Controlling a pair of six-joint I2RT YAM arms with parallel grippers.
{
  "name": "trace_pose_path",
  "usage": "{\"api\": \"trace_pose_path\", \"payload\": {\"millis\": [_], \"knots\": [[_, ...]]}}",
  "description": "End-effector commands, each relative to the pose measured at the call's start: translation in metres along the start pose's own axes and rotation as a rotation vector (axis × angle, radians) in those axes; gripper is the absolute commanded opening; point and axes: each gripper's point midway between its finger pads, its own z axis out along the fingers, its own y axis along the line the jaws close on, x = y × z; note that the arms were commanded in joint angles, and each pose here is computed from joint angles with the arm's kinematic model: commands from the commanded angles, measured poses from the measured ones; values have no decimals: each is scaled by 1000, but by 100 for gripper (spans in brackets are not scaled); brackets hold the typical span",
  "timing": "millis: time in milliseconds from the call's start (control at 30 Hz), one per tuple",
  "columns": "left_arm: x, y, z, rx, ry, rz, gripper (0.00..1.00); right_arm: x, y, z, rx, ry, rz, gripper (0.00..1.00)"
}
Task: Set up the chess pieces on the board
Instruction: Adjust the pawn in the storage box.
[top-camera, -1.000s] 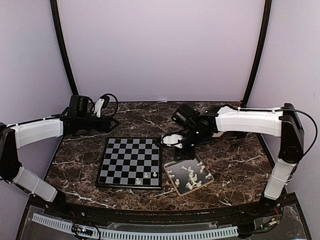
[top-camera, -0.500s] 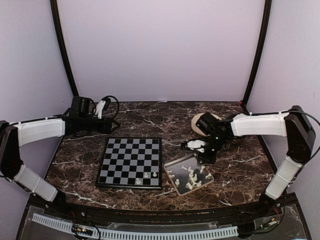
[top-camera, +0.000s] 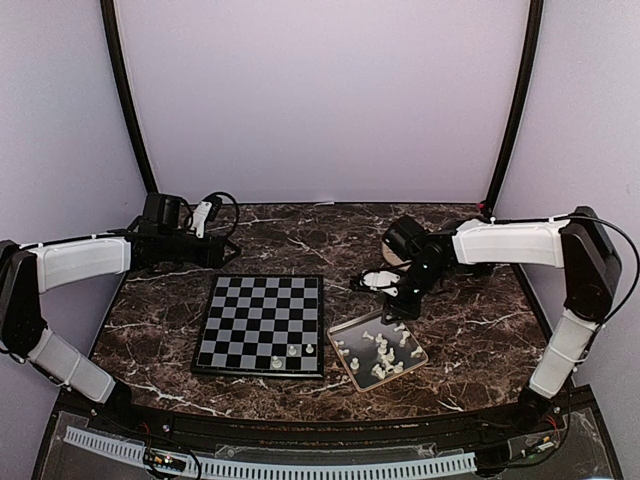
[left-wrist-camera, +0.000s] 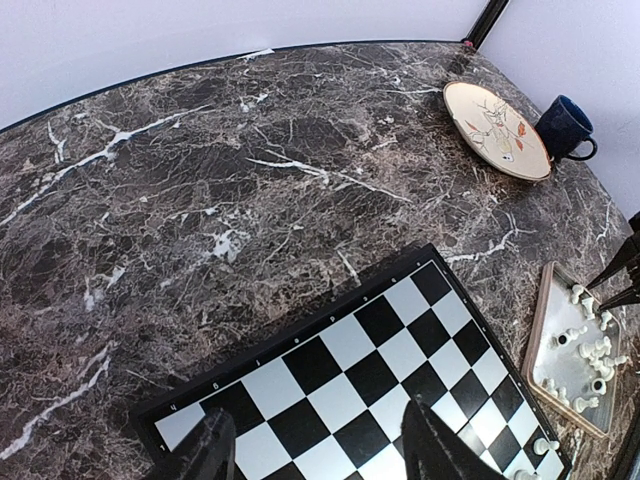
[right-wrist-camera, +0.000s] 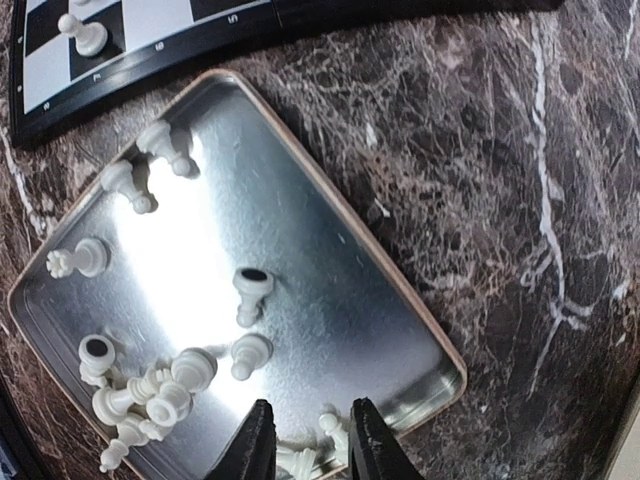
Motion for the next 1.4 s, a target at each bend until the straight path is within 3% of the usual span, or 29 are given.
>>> {"api": "trace_pose_path", "payload": {"millis": [0, 467, 800, 1367], "knots": [[-10, -6, -2, 19, -18, 10, 59, -20, 9, 7, -46, -16, -35, 27], [-11, -5, -2, 17, -18, 13, 59, -3, 20, 32, -83, 99, -63, 29], [-11, -5, -2, 17, -18, 12, 59, -13, 27, 13, -102, 60, -62, 30], [-11, -6, -3, 22, -20, 9, 59, 10, 34, 20, -105, 123, -69, 29]]}}
